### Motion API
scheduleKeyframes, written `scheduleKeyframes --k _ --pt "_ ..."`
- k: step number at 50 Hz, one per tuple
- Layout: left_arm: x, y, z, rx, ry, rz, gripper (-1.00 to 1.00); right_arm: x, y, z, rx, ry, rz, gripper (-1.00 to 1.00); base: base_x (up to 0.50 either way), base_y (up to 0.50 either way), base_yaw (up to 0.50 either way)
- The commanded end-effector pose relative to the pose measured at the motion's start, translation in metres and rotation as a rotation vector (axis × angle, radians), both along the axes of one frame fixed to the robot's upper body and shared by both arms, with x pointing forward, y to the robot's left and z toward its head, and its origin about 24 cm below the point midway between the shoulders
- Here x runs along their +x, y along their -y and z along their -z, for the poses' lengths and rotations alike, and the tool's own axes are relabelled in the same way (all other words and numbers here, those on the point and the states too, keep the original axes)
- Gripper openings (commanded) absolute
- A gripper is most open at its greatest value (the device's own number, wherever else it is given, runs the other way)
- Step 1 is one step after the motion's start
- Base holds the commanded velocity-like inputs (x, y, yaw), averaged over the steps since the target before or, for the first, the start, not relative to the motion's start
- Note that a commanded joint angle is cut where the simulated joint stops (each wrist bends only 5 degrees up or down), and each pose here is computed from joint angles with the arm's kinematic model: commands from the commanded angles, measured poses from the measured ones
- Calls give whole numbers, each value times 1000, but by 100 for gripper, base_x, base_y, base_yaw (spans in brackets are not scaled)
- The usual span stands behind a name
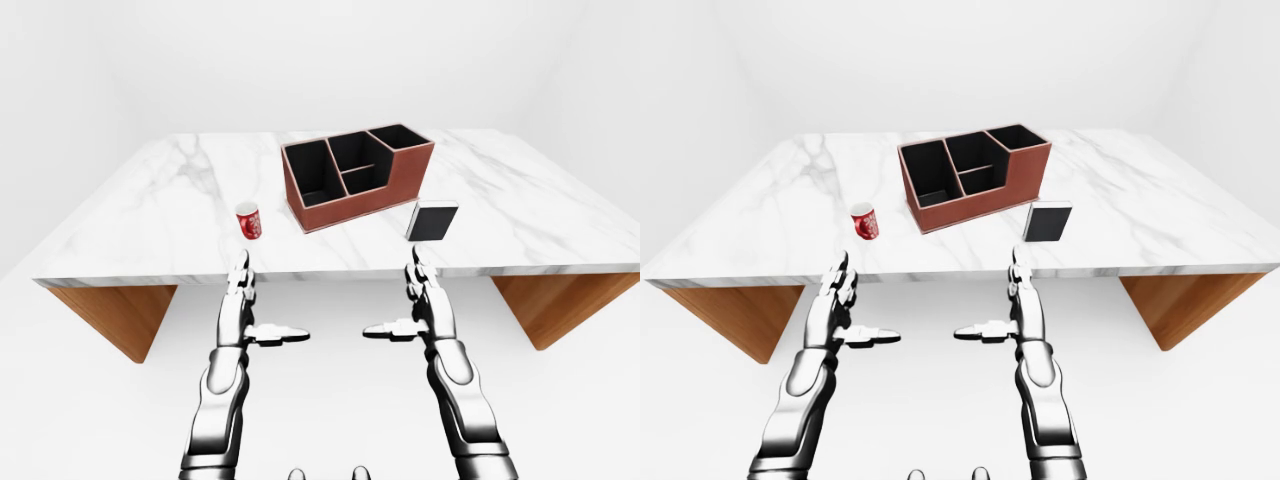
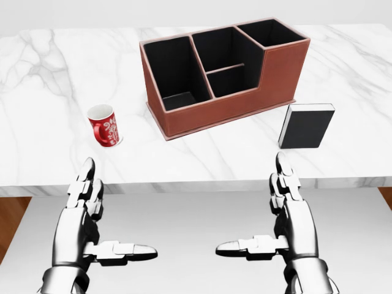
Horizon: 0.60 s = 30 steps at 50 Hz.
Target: Pick up the book and place it in the back compartment of the caddy.
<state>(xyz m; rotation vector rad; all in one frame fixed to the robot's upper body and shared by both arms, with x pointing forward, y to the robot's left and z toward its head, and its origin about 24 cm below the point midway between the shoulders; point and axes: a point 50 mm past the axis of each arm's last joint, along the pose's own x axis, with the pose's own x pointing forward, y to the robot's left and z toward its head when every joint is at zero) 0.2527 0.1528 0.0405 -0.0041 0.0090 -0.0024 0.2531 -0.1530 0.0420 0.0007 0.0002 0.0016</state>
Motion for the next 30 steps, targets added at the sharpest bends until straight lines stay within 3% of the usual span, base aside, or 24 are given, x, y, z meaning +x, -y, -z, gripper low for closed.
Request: scheduleKeyframes --k 1,9,15,23,30 --pt "-5 -8 -27 -1 70 14 100 -3 10 -19 -3 31 8 100 0 0 0" --pt "-26 -11 -93 22 359 41 100 -17 12 -74 -37 269 2 100 0 0 0" --pt "-43 -12 -126 39 512 59 100 -28 10 -99 -48 386 -5 100 0 0 0" --pt "-52 -11 -134 54 556 75 100 -37 13 -116 -49 465 -20 100 0 0 0" --pt "-57 -13 -147 71 618 65 100 -47 17 -134 -69 549 -9 100 50 0 0"
